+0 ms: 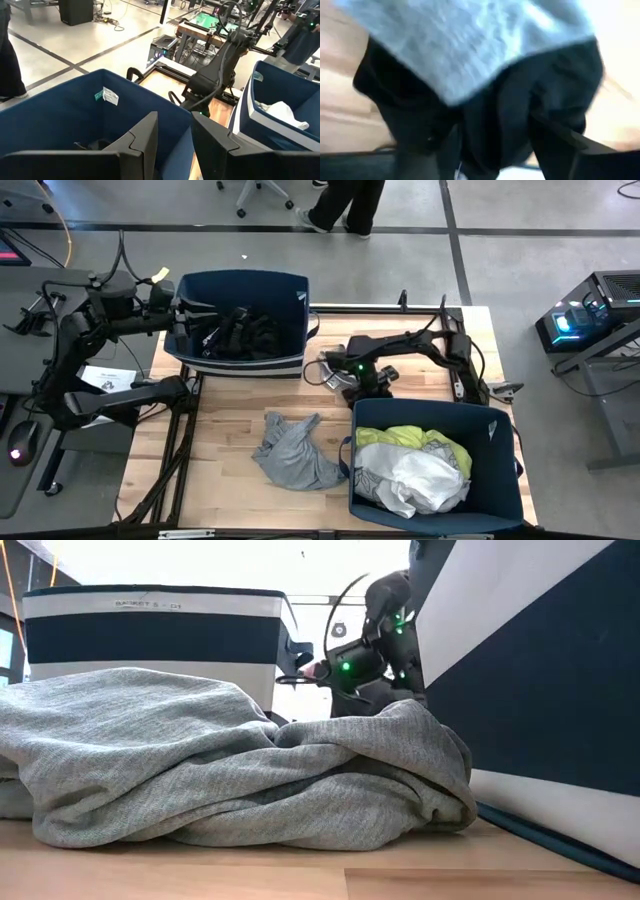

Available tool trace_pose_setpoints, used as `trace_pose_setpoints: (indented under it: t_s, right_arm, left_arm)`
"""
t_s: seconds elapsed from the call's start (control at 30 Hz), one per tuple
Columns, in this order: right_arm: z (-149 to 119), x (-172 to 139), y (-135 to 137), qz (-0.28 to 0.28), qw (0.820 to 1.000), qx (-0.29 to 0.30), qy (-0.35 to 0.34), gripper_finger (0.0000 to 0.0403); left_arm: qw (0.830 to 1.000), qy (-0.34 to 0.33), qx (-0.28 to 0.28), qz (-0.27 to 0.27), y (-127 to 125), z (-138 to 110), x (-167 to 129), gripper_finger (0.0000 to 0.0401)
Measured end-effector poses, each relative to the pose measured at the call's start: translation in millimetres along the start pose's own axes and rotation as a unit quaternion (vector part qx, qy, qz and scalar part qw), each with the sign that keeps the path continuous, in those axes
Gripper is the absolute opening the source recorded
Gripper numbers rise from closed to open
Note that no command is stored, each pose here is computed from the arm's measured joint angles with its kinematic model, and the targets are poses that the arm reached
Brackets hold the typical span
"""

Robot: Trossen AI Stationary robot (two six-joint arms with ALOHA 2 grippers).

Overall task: Sort clothes
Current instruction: Put the black shorts into the top blue laundry bin

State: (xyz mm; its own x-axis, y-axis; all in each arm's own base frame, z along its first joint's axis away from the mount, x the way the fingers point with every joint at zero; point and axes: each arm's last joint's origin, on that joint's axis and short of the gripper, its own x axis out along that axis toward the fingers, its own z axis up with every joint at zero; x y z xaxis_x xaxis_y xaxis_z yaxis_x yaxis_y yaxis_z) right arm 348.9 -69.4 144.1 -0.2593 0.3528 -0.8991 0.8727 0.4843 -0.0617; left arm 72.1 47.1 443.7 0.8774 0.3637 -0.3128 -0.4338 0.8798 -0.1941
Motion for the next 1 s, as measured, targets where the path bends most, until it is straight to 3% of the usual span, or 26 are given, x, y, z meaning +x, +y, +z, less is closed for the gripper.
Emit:
trace_pose_setpoints:
  t_s: [0.1, 0.23, 0.33, 0.47, 0.67, 0.87, 1.0]
  right_arm:
    - [0.0, 11.1, 3.7, 0.014, 1.0, -0.006, -0.013, 0.0142]
    - [-3.2, 6.6, 6.7, -0.01, 0.999, -0.008, -0.048, 0.0028]
    - [-10.4, -16.5, 8.5, -0.044, 0.991, -0.014, -0.128, 0.0023]
    - [-37.7, -71.5, -0.7, -0.065, 0.968, 0.007, -0.241, 0.0022]
    - [-109.4, -160.5, -42.9, -0.077, 0.91, 0.062, -0.403, 0.0012]
    - [-196.7, -229.0, -95.5, 0.073, 0.809, 0.082, -0.578, 0.0009]
    - [-248.4, -254.2, -123.8, 0.176, 0.764, -0.002, -0.62, 0.0004]
  left_arm:
    - [1.0, 0.0, 0.0, 0.0, 0.0, 0.0, 0.0, 0.0103]
    - [1.0, 0.0, 0.0, 0.0, 0.0, 0.0, 0.0, 0.0103]
    - [1.0, 0.0, 0.0, 0.0, 0.0, 0.0, 0.1, 0.0103]
    - [1.0, 0.001, -0.005, 0.0, 0.1, 0.1, 0.4, 0.0103]
    - [0.999, 0.0, -0.033, 0.001, 0.2, 0.1, 0.4, 0.0103]
    - [0.999, -0.01, -0.042, 0.001, 0.2, 2.5, 1.2, 0.0103]
    - [0.997, -0.019, -0.07, -0.001, 0.2, 4.6, 2.1, 0.0103]
